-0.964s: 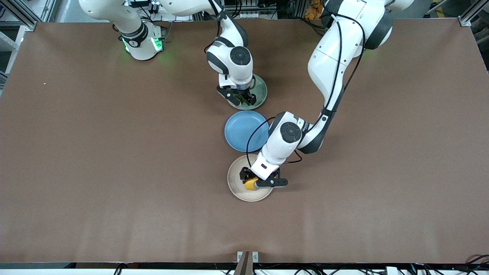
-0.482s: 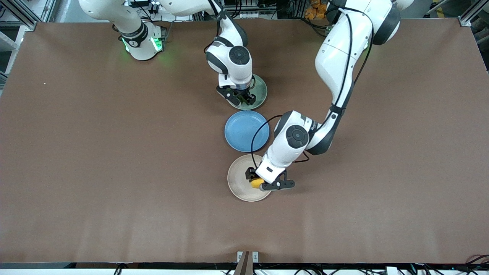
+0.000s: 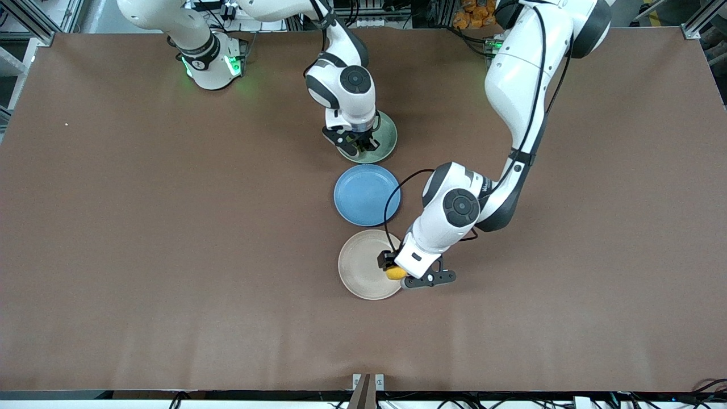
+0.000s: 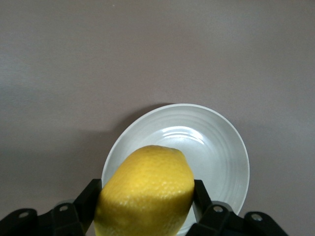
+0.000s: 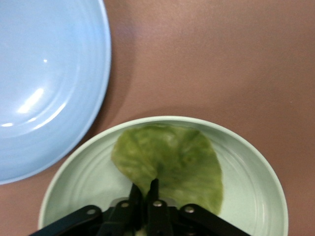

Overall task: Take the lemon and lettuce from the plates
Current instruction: 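Lift the lemon with the left gripper while the right gripper lifts the lettuce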

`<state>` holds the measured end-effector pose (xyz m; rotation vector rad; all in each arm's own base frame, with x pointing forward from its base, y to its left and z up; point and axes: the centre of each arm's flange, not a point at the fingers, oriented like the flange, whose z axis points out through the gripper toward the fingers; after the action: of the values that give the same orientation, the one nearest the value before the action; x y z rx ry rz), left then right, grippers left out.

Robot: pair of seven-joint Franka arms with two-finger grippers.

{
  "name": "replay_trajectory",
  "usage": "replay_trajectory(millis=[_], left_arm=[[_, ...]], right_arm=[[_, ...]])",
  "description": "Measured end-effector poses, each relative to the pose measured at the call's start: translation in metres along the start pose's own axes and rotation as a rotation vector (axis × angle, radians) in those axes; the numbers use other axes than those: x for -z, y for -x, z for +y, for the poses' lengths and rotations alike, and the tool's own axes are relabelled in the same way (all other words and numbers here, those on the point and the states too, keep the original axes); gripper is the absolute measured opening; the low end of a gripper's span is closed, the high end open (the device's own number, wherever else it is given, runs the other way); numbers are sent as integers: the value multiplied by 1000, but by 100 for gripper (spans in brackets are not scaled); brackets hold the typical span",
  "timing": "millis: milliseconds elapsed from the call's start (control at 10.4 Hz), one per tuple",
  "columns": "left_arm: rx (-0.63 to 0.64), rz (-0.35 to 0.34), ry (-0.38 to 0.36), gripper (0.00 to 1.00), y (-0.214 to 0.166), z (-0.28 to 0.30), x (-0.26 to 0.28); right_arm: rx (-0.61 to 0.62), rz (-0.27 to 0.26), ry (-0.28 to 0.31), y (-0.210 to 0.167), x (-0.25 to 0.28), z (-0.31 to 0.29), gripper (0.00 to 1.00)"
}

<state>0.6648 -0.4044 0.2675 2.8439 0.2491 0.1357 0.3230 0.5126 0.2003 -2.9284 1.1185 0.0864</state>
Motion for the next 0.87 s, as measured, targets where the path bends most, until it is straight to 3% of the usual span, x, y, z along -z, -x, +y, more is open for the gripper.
replay_trajectory(millis=[579, 868], left_arm=[[38, -93, -73, 79, -37, -51, 67], [-9, -111, -111, 79, -59, -90, 91]], right_arm=[[-20, 3, -75, -16, 46, -12, 5], [22, 32, -71, -65, 83, -15, 5]])
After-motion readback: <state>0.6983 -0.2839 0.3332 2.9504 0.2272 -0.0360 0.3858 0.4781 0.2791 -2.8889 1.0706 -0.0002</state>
